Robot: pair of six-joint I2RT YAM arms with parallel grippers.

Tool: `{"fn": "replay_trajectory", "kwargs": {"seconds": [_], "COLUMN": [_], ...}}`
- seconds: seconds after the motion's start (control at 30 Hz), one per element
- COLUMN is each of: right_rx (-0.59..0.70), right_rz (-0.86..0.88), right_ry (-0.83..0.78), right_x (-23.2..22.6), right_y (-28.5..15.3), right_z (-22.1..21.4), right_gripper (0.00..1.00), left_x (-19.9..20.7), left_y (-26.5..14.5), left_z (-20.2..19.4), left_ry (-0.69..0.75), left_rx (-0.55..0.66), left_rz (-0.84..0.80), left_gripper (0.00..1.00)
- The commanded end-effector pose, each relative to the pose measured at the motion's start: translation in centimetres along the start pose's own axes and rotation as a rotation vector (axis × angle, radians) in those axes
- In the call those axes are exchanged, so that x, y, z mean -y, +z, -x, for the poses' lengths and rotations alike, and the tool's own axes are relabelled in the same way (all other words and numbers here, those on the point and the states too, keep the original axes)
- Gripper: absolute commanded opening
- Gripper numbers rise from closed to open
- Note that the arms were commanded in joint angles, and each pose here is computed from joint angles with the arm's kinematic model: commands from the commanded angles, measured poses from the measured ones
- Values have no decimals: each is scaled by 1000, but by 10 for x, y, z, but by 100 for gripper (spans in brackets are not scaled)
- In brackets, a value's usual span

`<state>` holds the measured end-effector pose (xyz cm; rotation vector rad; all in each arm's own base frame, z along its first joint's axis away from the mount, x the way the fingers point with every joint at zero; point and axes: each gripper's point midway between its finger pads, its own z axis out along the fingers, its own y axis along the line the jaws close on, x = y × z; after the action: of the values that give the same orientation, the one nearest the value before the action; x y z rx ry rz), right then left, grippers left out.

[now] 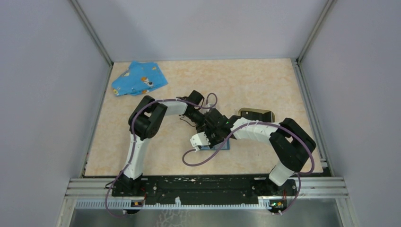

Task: Put the credit cards into the card holder
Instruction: Insert the credit card into the card holder.

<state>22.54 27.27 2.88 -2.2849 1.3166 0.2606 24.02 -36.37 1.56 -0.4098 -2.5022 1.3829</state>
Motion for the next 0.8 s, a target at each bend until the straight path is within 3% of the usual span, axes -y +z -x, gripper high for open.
{"fn": "replay_trajectory", "kwargs": {"seconds": [0.0,0.43,0.63,0.77], "right_rx": [-50,-70,178,239], "right_rz": [7,-3,2,-18], "right_ry": [-47,-6,93,117], "right_x": [0,3,7,10], "right_y": [-10,-35,-53,-59], "right_z": [-6,-27,6,11], "right_gripper": [0,0,0,3], "left_x": [-70,-66,-53,-45], "left_y": [22,20,18,16], "left_z": [0,4,11,16], "left_ry": [5,11,28,33], "left_rx": [25,45,78,98], "left_rz": [214,212,181,172], "left_gripper": [34,35,35,37]}}
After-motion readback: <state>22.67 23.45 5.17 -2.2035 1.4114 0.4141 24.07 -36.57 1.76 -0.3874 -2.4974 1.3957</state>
